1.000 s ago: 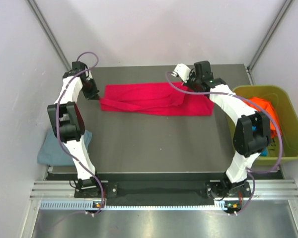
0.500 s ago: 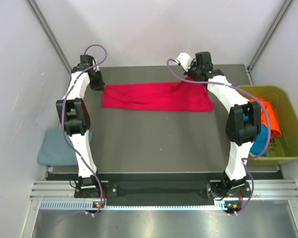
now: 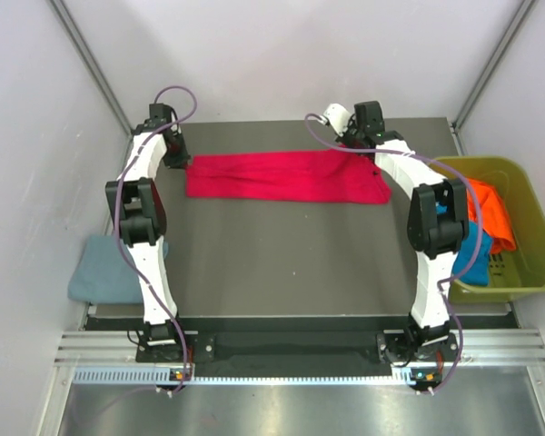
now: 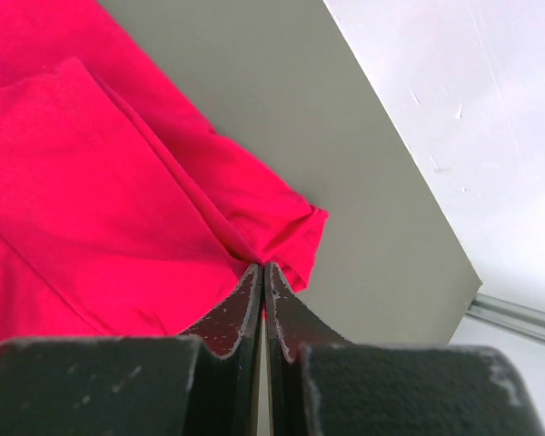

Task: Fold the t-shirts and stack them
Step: Fold the tshirt

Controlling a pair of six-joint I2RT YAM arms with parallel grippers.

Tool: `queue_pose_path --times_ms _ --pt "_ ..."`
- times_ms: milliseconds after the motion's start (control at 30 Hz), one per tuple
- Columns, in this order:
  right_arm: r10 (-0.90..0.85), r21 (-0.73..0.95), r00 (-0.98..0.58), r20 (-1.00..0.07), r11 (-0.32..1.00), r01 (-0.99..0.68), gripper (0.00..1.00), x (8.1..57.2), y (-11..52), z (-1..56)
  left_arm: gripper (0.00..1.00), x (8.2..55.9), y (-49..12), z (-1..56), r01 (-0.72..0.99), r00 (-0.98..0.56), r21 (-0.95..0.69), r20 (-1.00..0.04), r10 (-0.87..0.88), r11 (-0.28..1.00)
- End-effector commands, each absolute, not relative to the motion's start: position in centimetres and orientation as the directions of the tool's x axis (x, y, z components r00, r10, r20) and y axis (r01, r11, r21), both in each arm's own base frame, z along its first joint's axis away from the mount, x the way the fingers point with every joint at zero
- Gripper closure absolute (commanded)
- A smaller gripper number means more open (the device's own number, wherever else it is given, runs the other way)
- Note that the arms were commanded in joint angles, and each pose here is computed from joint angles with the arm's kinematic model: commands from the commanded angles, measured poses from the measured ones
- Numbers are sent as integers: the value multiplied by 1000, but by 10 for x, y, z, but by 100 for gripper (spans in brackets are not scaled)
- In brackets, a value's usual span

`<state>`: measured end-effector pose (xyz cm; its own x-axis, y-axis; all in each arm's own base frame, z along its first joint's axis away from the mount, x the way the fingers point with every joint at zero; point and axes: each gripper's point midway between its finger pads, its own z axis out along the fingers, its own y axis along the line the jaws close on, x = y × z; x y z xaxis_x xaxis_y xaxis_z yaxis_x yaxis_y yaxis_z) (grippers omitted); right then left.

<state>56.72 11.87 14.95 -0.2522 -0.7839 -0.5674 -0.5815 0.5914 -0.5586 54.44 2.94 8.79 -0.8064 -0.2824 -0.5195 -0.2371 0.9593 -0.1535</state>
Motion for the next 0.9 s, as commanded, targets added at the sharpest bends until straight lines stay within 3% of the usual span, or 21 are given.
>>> queue_pose_path --times_ms 0,133,167,200,267,333,533,733,767,800,867 --pt "-757 -598 -217 -616 629 -497 100 591 115 178 100 566 38 105 -246 -752 -140 -597 -280 959" --pt "-757 -597 -218 -616 629 -497 100 594 116 173 96 567 49 101 -290 -743 -90 -607 -284 953" --pt "-757 -596 -221 -615 630 -498 100 594 116 170 74 567 53 101 -313 -737 -74 -610 -292 947" --pt "-758 -599 -219 -614 629 -496 100 595 117 170 65 568 57 105 -322 -730 -62 -620 -289 945" --pt "-757 -597 -220 -615 630 -497 100 596 118 169 48 567 63 128 -338 -701 -43 -655 -282 940" --pt "-756 -597 -217 -618 630 -497 100 597 120 169 43 564 52 142 -281 -703 -82 -661 -264 956" --pt "-751 -596 -213 -625 635 -491 100 602 127 167 43 527 10 139 -193 -773 -239 -560 -298 951" --pt "-760 -629 -226 -610 637 -446 97 606 125 163 47 500 -8 103 -192 -846 -249 -449 -289 949" --pt "-760 -637 -219 -612 638 -433 93 606 127 166 47 497 -8 100 -196 -850 -247 -439 -290 949" --pt "-760 -650 -235 -606 643 -406 79 607 122 167 48 492 -5 95 -210 -857 -231 -425 -293 950" --pt "-756 -668 -247 -606 652 -358 62 606 115 174 48 489 -3 95 -219 -857 -219 -422 -295 951"
